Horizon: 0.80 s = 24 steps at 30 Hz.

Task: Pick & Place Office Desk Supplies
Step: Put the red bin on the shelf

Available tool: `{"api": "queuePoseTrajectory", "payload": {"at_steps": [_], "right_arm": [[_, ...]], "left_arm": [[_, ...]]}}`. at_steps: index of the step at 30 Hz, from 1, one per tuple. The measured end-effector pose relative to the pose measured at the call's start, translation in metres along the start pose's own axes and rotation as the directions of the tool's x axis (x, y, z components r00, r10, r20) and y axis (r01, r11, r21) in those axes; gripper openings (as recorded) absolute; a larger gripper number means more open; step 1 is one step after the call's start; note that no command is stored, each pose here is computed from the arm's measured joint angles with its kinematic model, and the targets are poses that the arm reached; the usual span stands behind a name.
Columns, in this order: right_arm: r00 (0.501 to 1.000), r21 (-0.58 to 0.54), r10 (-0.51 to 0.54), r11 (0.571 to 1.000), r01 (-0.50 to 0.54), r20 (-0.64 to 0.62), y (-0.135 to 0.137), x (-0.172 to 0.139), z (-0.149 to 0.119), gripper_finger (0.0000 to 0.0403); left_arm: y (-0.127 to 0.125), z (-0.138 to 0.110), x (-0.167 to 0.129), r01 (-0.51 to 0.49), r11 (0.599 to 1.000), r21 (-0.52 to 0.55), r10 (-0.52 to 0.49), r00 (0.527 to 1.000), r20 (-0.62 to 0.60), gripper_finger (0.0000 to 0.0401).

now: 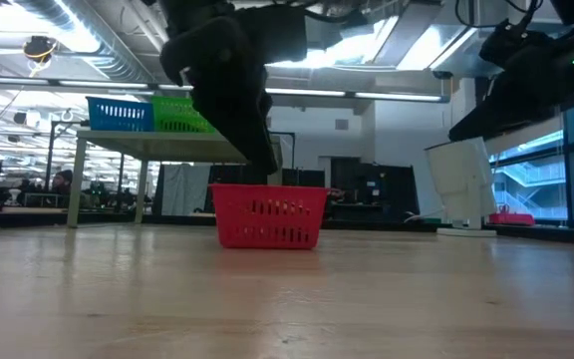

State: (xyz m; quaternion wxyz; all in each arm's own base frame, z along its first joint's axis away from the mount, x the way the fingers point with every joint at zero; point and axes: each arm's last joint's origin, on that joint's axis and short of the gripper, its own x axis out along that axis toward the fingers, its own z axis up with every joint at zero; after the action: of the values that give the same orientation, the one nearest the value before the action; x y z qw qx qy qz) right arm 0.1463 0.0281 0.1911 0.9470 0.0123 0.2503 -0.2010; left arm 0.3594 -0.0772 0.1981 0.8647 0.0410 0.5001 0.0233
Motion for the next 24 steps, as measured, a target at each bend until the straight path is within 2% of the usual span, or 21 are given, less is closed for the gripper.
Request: {"api": "queuePoseTrajectory", "payload": {"at_steps": [8,16,19,24], "right_arm": [[0.974,0.009,0.213,0.977,-0.213,-0.073,0.006,-0.001,-0.002,0.0192],[0.941,0.022,0.322,0.947,-0.321,-0.102,0.009,-0.002,-0.002,0.0192],[0.941,0.022,0.322,0.947,-0.321,-0.102,0.010,-0.002,-0.002,0.0192],[0.941,0.022,0.322,0.947,-0.321,-0.102,0.010,-0.002,-0.002,0.0192]], "left_arm": [[-0.008,-0.006,0.019,-0.033,0.999,0.025,0.034,0.998,-0.045,0.0139],[-0.010,-0.010,0.031,-0.036,0.999,0.032,0.038,0.996,-0.076,0.0130],[-0.011,-0.010,0.031,-0.035,0.998,0.045,0.038,0.996,-0.075,0.0102],[-0.014,-0.011,0.030,-0.015,0.997,0.071,0.021,0.997,-0.078,0.0020]]}}
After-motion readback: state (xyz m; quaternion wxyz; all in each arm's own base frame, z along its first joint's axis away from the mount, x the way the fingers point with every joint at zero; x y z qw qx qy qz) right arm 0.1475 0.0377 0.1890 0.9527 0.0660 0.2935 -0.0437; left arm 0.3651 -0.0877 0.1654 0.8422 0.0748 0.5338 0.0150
